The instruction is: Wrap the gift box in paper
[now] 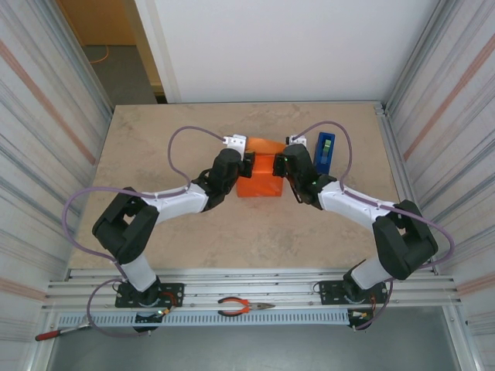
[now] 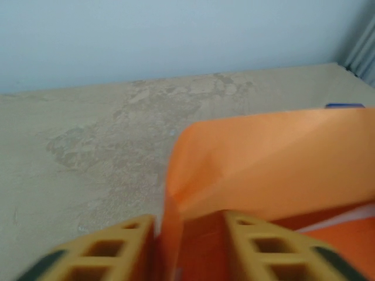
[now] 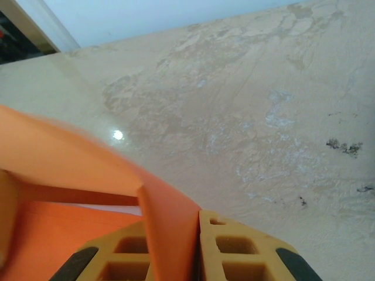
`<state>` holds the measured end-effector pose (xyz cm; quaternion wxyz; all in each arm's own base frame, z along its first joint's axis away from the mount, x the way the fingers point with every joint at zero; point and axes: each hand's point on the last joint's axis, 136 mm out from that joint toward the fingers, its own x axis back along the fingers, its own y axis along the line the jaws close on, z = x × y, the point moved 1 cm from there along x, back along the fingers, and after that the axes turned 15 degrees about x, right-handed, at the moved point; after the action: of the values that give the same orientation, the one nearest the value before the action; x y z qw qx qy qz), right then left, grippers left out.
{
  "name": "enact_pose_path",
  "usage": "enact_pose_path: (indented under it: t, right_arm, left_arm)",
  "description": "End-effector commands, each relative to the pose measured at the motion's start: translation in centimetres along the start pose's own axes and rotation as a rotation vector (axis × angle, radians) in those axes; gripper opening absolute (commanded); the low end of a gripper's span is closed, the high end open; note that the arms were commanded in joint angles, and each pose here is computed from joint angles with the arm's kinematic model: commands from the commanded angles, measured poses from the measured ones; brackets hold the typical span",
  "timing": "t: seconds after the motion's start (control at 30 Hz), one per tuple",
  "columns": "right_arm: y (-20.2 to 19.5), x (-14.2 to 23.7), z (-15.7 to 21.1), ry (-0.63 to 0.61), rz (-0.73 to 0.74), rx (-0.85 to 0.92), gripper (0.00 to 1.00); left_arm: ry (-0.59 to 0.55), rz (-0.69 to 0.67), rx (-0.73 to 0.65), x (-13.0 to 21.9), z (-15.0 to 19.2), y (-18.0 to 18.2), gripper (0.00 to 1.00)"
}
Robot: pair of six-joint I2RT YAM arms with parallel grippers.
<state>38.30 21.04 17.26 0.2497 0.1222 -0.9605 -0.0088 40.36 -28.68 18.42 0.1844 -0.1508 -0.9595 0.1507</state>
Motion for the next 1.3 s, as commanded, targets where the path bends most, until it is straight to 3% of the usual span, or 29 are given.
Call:
enact_pose_path:
  t: [0.0, 0.1, 0.27, 0.47, 0.67, 0.77, 1.03, 1.07, 1.17, 1.27]
  right_arm:
    - [1.3, 0.1, 3.1, 0.09, -0.044, 0.01, 0.08]
    - [1.2, 0.1, 3.2, 0.092, -0.042, 0.002, 0.08]
    - [1.2, 0.2, 3.3, 0.095, -0.043, -0.012, 0.08]
    - [1.4, 0.4, 3.1, 0.091, -0.054, -0.017, 0.08]
    - [1.5, 0.5, 2.9, 0.09, -0.061, -0.019, 0.08]
    - [1.7, 0.5, 2.8, 0.092, -0.07, -0.024, 0.07]
    - [2.3, 1.8, 0.8, 0.06, -0.114, -0.059, 0.09]
    - [2.4, 1.9, 0.3, 0.053, -0.122, -0.065, 0.14]
    - [1.8, 2.5, -1.6, 0.033, -0.139, -0.102, 0.57]
    - [0.2, 3.3, -3.3, 0.0, -0.13, -0.149, 0.85]
  left_arm:
    - [-0.04, 0.055, 0.045, 1.4, -3.1, -0.2, 0.63]
    - [-0.095, 0.076, 0.124, 3.3, -5.5, 1.1, 0.74]
    - [-0.185, 0.041, 0.243, 6.6, -7.1, 4.1, 0.77]
    - [-0.137, 0.048, 0.237, 7.1, -4.8, 4.0, 0.76]
    - [-0.078, 0.053, 0.17, 4.5, -2.4, 2.0, 0.75]
    - [-0.058, 0.025, 0.127, 2.5, -1.4, 1.7, 0.66]
    - [-0.044, 0.028, 0.095, 0.3, -1.2, 0.9, 0.02]
    - [-0.044, 0.034, 0.091, 0.3, -1.3, 0.7, 0.0]
    - [-0.045, 0.041, 0.089, 0.4, -1.7, 0.4, 0.0]
    - [-0.032, 0.036, 0.094, 0.5, -1.4, 0.4, 0.0]
